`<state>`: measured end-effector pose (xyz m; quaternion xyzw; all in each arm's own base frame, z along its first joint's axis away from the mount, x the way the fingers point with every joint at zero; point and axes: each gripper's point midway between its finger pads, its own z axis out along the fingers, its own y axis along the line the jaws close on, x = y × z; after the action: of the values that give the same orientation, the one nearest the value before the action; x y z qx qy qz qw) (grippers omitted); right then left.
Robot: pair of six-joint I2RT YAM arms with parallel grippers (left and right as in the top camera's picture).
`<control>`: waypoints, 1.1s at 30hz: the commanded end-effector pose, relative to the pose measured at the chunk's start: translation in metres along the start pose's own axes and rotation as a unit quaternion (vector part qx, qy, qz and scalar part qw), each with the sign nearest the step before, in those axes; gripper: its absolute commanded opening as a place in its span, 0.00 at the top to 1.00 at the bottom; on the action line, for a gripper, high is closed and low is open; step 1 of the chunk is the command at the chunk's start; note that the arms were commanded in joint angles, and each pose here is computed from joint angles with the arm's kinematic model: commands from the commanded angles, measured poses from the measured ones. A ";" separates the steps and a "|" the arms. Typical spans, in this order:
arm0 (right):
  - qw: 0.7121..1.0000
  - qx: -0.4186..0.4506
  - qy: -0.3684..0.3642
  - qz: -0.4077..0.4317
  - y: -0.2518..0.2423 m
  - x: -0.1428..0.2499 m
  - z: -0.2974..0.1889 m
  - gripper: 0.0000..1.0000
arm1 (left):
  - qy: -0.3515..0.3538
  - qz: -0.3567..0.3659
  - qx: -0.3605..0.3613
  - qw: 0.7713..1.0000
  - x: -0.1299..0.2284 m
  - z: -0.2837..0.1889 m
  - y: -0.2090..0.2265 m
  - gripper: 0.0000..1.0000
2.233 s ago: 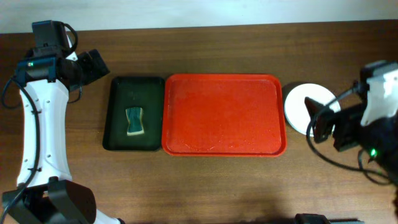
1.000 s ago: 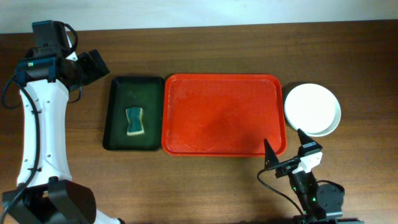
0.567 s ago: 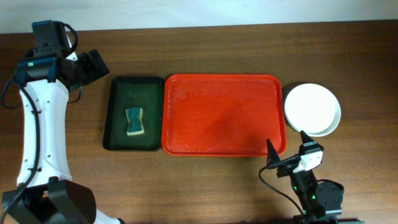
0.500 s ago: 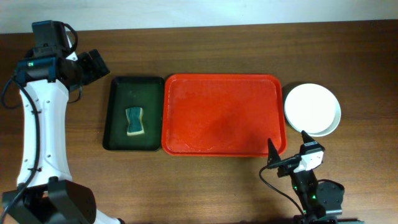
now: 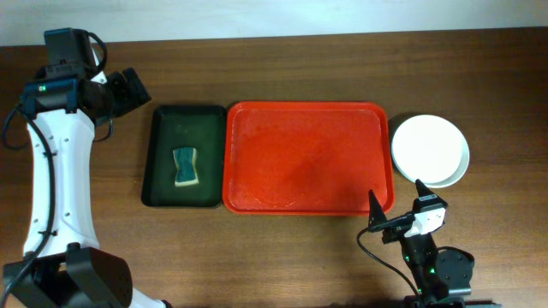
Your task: Clean dirty plates on tray and stack at the side
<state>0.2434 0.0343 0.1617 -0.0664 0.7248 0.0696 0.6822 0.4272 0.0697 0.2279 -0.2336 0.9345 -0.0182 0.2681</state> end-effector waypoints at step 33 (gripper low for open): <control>1.000 0.004 0.001 -0.001 -0.002 0.002 0.000 0.01 | 0.014 0.056 0.036 0.998 0.024 -0.001 -0.056 0.01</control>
<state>0.2434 0.0343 0.1617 -0.0664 0.7248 0.0696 0.6822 0.4339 0.0421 0.2157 -0.2040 0.9453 -0.0251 0.2533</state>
